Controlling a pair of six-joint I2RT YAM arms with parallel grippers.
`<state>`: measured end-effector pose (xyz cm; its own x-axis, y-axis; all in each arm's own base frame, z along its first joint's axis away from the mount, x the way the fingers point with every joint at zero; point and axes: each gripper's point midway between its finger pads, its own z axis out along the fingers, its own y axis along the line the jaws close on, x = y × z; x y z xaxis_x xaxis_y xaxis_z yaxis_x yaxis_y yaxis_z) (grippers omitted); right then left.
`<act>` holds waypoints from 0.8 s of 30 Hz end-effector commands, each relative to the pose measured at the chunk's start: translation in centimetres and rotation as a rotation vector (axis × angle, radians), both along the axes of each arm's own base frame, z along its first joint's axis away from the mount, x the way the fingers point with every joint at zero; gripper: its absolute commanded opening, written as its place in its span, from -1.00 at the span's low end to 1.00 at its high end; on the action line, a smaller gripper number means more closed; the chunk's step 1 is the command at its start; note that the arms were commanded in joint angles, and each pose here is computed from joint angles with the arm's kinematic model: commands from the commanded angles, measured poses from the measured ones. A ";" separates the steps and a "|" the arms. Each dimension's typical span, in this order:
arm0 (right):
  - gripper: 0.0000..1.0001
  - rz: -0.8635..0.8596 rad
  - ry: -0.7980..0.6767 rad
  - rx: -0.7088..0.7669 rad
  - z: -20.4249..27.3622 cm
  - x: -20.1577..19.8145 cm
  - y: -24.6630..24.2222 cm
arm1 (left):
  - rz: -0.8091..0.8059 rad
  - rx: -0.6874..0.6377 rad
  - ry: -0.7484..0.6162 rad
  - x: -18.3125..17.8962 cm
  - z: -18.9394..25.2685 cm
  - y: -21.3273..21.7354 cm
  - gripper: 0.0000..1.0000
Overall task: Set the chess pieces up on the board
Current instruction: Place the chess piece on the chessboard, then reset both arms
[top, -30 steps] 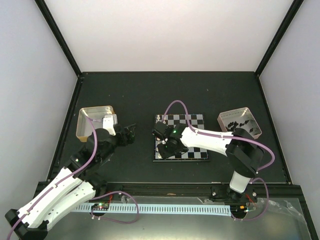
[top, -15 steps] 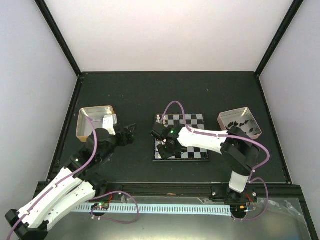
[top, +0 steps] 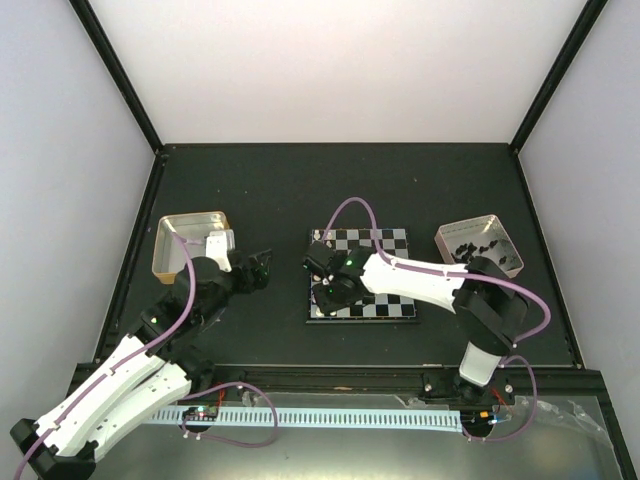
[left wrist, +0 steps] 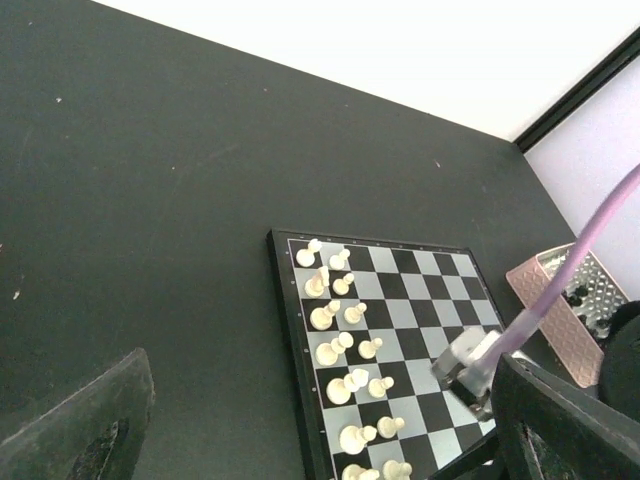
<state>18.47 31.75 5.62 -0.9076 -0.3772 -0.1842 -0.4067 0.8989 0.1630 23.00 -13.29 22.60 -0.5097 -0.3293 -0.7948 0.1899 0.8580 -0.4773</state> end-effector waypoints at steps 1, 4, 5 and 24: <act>-0.37 -0.042 -0.093 0.087 3.5 0.9 0.3 | 0.011 0.010 -0.018 0.0 1.3 0.4 0.90; -0.19 -0.078 -0.204 0.129 6.6 2.0 -0.6 | -0.016 0.004 -0.023 -0.4 2.1 0.2 0.98; -0.12 -0.099 -0.261 0.133 7.8 2.6 -1.3 | -0.032 0.004 -0.023 -0.6 2.5 0.1 0.98; 0.70 -0.517 -0.986 0.268 24.3 1.0 -24.2 | -0.155 0.012 -0.286 -6.1 12.2 2.5 0.98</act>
<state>19.99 12.67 28.43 -0.4653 0.1369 -0.8745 -0.1694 0.9559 0.2398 18.15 -12.11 33.13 -0.3552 -0.2848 -0.8904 0.4291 0.7966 -0.4259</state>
